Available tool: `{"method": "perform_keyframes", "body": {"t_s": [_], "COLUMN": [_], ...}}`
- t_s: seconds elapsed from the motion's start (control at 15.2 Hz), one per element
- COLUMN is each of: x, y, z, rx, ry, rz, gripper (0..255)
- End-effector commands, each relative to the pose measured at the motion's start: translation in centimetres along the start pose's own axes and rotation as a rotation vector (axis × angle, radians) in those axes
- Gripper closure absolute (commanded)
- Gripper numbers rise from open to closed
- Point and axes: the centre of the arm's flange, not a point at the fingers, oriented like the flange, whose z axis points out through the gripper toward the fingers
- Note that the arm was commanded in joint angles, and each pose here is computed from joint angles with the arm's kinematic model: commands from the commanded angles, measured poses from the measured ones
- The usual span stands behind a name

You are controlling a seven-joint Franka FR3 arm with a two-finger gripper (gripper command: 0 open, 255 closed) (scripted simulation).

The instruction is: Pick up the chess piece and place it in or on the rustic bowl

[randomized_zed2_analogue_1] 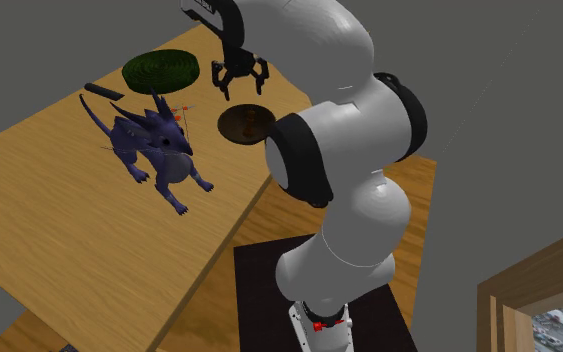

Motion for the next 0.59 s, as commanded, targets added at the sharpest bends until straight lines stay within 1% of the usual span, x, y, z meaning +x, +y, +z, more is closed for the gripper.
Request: {"method": "perform_keyframes", "body": {"t_s": [0.0, 0.07, 0.53], "x": [-0.2, -0.2, -0.2], "y": [-0.1, -0.1, -0.1], "z": [-2.2, -3.3, -3.3], "rx": [0.000, 0.000, 0.000], "ry": [-0.001, -0.001, -0.001], "rz": [0.000, 0.000, 0.000], "gripper": [0, 0, 0]}}
